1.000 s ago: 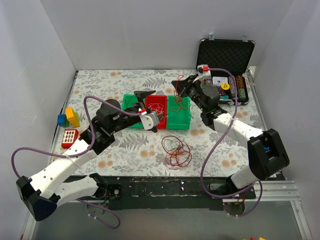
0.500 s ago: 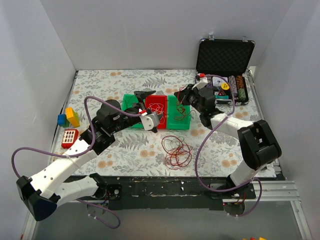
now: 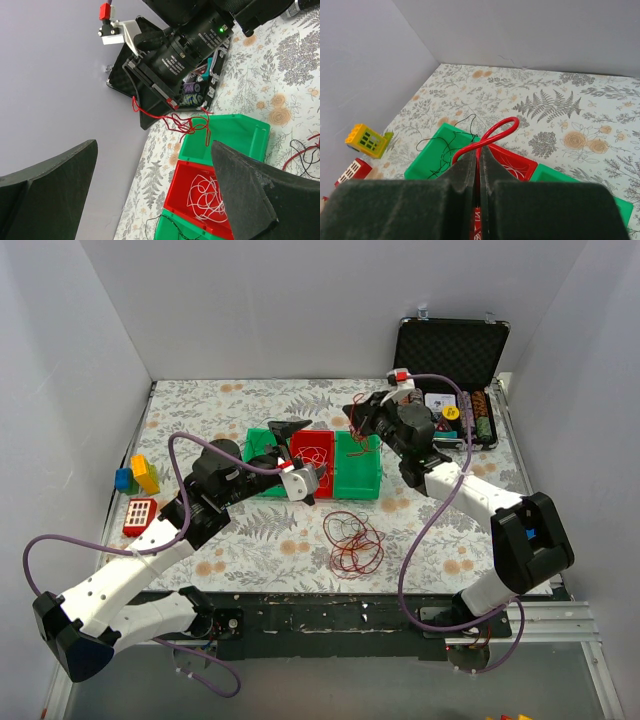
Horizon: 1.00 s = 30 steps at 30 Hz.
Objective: Untangle the cables
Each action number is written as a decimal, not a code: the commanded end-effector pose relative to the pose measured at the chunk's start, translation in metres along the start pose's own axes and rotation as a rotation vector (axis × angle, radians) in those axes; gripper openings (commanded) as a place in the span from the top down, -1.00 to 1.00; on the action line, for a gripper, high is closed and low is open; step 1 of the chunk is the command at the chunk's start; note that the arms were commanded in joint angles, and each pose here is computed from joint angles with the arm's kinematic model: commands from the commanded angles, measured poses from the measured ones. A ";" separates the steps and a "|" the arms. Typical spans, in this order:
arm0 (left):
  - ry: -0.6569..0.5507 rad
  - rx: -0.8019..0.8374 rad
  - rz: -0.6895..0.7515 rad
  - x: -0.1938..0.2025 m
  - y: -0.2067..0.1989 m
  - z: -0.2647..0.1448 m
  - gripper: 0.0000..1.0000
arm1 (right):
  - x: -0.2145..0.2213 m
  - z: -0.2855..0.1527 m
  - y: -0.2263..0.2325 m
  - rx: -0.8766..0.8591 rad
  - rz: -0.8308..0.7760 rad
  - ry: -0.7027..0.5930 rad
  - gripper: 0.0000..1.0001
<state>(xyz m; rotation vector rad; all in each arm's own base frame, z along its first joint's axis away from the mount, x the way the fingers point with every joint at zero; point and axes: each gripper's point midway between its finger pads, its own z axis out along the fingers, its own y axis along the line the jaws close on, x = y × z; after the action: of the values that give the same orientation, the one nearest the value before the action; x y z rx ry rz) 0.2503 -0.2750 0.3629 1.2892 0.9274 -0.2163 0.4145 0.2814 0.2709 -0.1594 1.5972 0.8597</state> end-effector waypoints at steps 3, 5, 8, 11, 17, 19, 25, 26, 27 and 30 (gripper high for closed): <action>-0.014 -0.024 0.023 -0.005 0.005 -0.004 -0.96 | -0.026 0.005 0.030 -0.062 -0.064 -0.069 0.97; -0.015 -0.025 0.026 -0.006 0.005 -0.004 -0.96 | -0.035 0.004 0.036 -0.076 -0.074 -0.090 0.97; -0.017 -0.025 0.025 -0.006 0.004 -0.004 -0.96 | -0.045 0.004 0.046 -0.108 -0.083 -0.110 0.97; -0.017 -0.029 0.028 -0.005 0.005 -0.005 -0.96 | -0.050 0.004 0.055 -0.145 -0.077 -0.112 0.97; -0.016 -0.037 0.030 -0.006 0.006 -0.006 -0.96 | -0.038 0.005 0.053 -0.152 -0.041 -0.091 0.97; -0.016 -0.037 0.030 -0.006 0.006 -0.006 -0.96 | -0.028 0.006 0.048 -0.142 -0.017 -0.074 0.97; -0.018 -0.039 0.032 -0.007 0.007 -0.007 -0.96 | 0.010 0.007 0.020 -0.088 0.085 -0.012 0.97; -0.016 -0.037 0.031 -0.006 0.006 -0.007 -0.96 | 0.017 0.007 0.015 -0.078 0.107 0.001 0.97; -0.015 -0.038 0.033 -0.006 0.006 -0.007 -0.96 | 0.024 0.007 0.008 -0.066 0.127 0.010 0.97; -0.017 -0.038 0.036 -0.006 0.006 -0.007 -0.96 | 0.042 0.007 -0.007 -0.040 0.152 0.044 0.97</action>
<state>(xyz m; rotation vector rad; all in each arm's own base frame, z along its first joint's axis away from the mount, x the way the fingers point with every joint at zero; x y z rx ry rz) 0.2509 -0.2733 0.3677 1.2771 0.9070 -0.1965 0.4067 0.3016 0.2455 -0.1484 1.6391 0.9741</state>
